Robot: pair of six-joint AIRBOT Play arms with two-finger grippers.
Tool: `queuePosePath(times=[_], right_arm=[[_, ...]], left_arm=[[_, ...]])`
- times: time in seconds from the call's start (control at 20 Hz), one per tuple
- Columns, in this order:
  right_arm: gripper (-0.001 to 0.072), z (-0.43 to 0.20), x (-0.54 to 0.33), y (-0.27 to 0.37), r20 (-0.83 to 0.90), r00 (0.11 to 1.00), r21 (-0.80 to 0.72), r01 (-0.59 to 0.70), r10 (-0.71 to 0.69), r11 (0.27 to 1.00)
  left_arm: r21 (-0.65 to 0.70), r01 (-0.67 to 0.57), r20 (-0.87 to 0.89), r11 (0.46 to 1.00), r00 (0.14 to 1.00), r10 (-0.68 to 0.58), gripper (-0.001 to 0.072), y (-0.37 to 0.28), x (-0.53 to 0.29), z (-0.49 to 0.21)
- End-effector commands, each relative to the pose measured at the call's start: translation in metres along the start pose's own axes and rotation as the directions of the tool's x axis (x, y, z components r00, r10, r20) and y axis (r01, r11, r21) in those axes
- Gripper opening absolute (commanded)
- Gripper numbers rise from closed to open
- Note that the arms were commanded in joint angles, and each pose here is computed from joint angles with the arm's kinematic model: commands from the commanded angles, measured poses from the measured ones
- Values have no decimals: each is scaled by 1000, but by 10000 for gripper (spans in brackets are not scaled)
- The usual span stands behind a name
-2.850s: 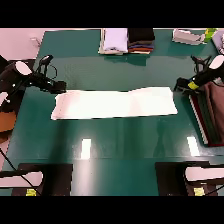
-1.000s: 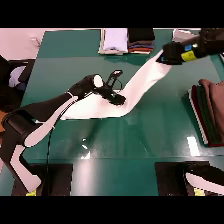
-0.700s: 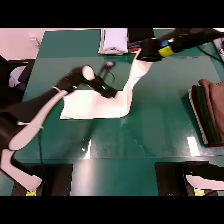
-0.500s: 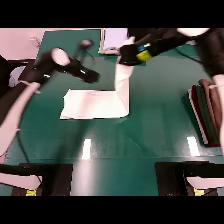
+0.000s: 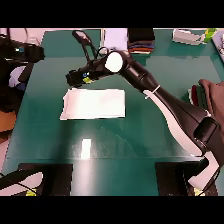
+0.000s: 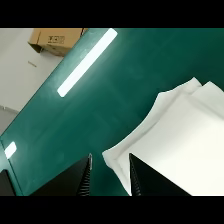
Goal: Fold the shirts.
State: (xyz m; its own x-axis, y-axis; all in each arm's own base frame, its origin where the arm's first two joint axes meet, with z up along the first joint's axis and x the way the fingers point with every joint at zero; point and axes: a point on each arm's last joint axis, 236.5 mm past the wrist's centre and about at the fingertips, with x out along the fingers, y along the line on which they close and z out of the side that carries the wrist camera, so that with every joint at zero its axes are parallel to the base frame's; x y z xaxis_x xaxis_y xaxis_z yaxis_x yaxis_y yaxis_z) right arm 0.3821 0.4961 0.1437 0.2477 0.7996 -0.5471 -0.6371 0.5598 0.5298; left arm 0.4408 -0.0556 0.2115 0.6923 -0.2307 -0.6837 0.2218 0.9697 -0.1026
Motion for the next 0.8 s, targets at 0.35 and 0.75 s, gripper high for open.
queuePosePath(times=[0.35, 0.75], right_arm=[[289, -87, -132, -183, -230, 878, 223, 468, -421, 855], [490, -160, -123, -232, -380, 853, 481, 513, -359, 711]], left_arm=[[92, 87, -23, 992, 996, -85, 21, -55, -6, -8], [109, 122, -29, 986, 992, -120, 22, -71, 1, -10]])
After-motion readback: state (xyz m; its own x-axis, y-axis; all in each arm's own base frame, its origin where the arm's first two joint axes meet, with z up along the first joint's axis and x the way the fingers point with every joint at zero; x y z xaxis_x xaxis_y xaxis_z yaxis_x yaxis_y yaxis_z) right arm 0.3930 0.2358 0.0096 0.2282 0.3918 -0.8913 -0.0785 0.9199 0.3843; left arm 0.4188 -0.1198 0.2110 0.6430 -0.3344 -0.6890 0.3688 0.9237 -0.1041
